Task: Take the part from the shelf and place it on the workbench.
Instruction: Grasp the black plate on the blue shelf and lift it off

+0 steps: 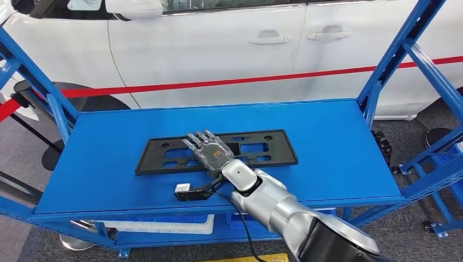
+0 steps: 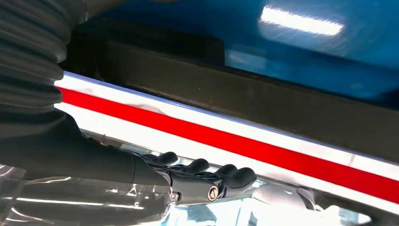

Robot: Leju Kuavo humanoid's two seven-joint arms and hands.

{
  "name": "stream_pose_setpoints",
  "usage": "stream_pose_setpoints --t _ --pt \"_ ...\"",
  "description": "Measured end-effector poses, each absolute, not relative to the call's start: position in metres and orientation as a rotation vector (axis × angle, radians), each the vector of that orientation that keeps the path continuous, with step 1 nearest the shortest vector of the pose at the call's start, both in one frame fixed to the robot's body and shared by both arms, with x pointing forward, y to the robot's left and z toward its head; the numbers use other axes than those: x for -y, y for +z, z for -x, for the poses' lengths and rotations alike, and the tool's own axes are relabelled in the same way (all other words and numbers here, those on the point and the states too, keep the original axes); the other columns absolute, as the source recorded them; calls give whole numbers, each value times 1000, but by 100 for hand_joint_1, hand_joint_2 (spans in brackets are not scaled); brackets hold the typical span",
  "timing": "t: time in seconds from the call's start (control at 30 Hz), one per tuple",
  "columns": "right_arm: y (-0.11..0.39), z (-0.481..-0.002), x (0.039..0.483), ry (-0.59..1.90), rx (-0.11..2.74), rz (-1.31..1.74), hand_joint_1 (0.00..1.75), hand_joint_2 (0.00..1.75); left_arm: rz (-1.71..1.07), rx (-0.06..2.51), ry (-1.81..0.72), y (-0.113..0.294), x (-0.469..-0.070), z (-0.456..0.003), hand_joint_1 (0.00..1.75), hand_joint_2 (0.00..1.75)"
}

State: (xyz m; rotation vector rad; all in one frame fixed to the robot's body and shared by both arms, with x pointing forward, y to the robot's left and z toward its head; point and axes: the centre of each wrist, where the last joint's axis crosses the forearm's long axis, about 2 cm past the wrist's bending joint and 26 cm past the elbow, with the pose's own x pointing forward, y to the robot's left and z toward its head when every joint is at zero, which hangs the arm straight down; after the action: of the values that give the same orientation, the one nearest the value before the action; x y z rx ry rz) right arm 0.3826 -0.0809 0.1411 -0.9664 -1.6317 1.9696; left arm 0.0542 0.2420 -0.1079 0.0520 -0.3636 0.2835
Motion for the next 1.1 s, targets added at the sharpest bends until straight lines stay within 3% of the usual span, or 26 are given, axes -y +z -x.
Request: stream_pose_setpoints --t 0.03,0.07,0.1,0.47,1.1 --pt "142 -384 82 1967 1625 972 127 175 -54 363 285 -108 -242 -55 0 0" --pt "142 -385 83 1965 1618 977 155 175 -56 362 287 -108 -242 -55 0 0" --pt "142 -385 85 1963 1611 979 164 175 -59 361 289 -108 -243 -55 0 0" --pt "134 -386 95 1974 1574 965 145 175 -69 369 305 -108 -243 -54 0 0" --pt "140 -391 96 1959 1609 932 156 175 -91 436 348 -108 -253 -56 0 0"
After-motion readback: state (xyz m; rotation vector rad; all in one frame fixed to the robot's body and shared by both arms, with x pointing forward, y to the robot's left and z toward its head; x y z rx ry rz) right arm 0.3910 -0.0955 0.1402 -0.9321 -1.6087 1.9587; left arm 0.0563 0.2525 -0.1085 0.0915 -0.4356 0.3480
